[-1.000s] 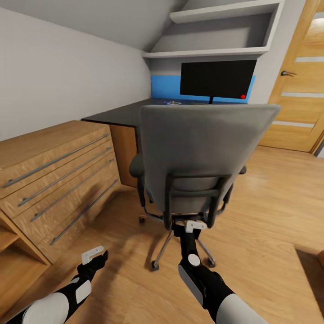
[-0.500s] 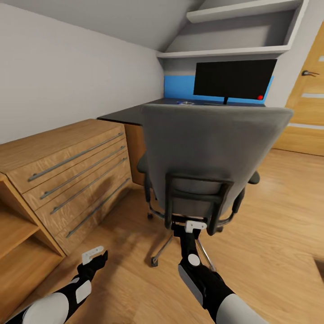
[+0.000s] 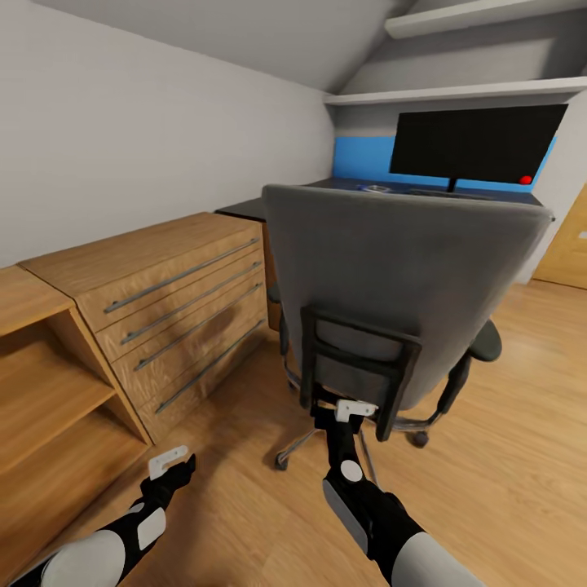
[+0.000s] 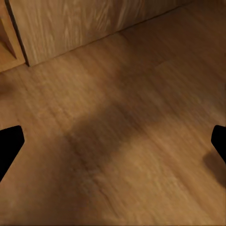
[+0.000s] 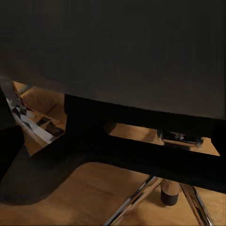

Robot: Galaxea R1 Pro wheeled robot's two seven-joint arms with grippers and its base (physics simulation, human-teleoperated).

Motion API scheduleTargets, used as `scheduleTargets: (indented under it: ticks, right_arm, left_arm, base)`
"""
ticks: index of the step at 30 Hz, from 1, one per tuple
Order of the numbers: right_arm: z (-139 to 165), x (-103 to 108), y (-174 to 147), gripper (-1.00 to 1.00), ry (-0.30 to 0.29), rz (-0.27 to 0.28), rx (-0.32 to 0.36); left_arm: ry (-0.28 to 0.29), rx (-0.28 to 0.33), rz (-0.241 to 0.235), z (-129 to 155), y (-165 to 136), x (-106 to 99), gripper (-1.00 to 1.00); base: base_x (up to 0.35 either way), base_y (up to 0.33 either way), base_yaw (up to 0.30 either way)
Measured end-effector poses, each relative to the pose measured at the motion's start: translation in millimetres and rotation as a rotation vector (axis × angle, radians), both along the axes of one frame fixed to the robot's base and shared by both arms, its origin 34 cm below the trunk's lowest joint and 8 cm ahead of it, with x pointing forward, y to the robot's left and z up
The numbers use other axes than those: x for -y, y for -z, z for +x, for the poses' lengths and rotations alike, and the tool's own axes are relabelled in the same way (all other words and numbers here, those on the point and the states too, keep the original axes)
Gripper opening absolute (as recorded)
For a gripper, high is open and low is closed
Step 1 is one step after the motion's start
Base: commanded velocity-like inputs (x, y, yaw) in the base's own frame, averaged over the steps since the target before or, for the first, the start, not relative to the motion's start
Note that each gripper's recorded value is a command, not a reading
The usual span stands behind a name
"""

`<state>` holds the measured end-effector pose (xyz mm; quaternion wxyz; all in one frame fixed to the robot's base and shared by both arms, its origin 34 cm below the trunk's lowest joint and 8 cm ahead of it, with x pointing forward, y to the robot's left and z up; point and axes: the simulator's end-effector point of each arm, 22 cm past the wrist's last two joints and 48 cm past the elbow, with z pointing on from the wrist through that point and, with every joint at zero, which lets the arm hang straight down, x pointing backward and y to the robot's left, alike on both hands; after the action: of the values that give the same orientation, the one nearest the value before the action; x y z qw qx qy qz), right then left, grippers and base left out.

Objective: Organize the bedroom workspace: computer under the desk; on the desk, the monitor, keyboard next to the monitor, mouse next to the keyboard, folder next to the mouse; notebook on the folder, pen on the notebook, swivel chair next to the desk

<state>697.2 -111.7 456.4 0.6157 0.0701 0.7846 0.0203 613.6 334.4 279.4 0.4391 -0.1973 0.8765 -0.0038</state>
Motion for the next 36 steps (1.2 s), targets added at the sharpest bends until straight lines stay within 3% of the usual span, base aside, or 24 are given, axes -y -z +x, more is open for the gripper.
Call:
scheduleTargets:
  ticks: [15,21,27,36]
  right_arm:
    - [-0.5,-1.3,1.9,1.00,-0.007,-0.002,-0.003]
    - [-5.2,-10.3,8.0,1.00,-0.035,-0.019,-0.013]
    - [-9.2,-20.3,10.0,1.00,-0.063,-0.033,-0.016]
    - [-15.4,-17.3,20.9,1.00,-0.062,-0.052,-0.035]
  left_arm:
    - [0.000,0.000,-0.001,0.2,0.4,1.0,1.00]
    - [0.000,0.000,-0.001,0.2,0.4,1.2,1.00]
    - [0.001,0.000,-0.003,0.3,-0.1,1.9,1.00]
    - [0.001,0.009,-0.004,2.4,-4.8,2.6,1.00]
  base:
    - [-0.271,0.003,0.012]
    - [-0.285,0.121,0.000]
    - [-0.089,0.075,-0.040]
    - [-0.010,0.008,-0.155]
